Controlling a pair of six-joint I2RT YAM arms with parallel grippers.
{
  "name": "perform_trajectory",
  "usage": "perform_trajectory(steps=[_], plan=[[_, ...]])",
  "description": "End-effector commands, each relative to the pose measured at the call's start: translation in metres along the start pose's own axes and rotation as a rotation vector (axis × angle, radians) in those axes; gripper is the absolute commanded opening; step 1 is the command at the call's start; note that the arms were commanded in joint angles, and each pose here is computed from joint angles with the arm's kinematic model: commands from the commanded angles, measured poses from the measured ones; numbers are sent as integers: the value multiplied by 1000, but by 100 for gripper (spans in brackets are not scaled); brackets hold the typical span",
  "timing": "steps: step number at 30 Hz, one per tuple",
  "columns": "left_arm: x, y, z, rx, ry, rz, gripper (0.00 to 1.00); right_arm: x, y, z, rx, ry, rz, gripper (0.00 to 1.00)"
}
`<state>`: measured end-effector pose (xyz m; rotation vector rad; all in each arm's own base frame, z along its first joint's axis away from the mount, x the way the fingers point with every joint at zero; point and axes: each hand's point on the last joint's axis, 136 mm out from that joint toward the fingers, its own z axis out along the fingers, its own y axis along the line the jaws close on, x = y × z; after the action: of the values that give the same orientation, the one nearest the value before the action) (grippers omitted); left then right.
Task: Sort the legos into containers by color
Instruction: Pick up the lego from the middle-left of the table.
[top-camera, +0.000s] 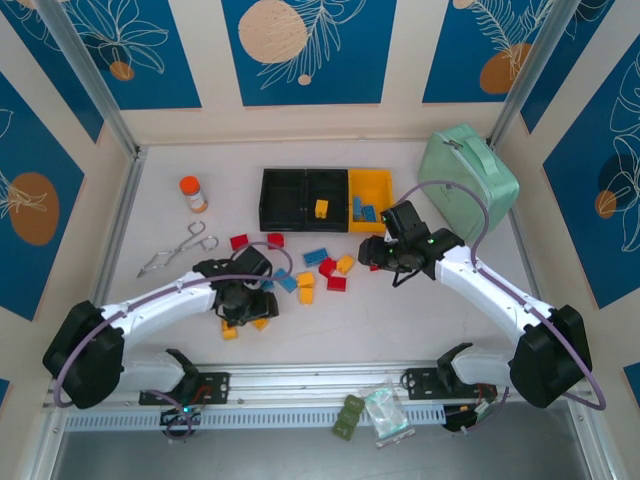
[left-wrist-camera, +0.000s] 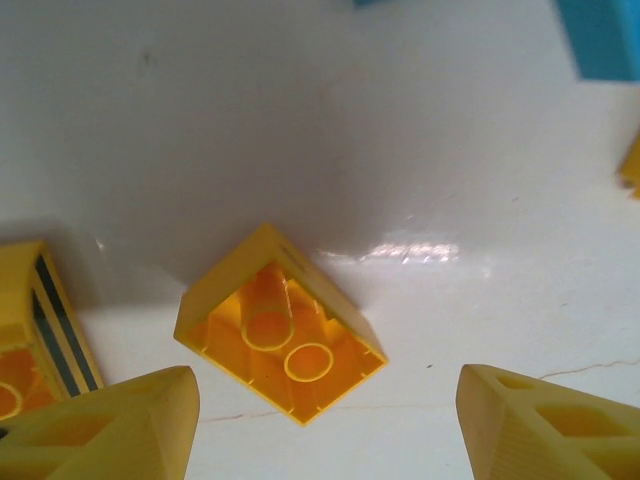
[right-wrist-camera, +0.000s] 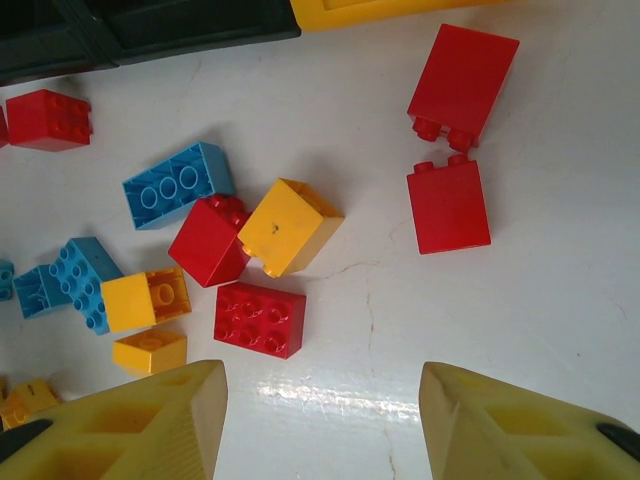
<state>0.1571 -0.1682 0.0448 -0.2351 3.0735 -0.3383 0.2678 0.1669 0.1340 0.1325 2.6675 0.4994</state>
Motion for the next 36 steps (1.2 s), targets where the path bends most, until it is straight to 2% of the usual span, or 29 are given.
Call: perform_trajectory(steps=[1, 5, 8, 11, 15, 18, 27, 36], plan=[[9, -3, 9, 2, 45, -31, 69, 5, -1, 1, -16, 9, 21, 54], [2, -10, 18, 10, 30, -34, 69, 9, -5, 3, -9, 8, 33, 54], [-5, -7, 24, -37, 17, -21, 65, 12, -9, 2, -4, 7, 40, 54], [-13, -5, 26, -80, -7, 4, 53, 14, -11, 1, -1, 5, 47, 54], [-22, -7, 24, -104, -32, 48, 31, 19, -14, 0, 2, 10, 56, 53], [-32, -13, 16, -99, -75, 82, 22, 21, -13, -4, -12, 4, 56, 53], [-89, -69, -23, -24, -222, 219, 21, 34, 21, -20, -202, 0, -26, 53], [-162, -143, -53, 52, -312, 334, 21, 43, 12, -27, -197, -18, 13, 54]])
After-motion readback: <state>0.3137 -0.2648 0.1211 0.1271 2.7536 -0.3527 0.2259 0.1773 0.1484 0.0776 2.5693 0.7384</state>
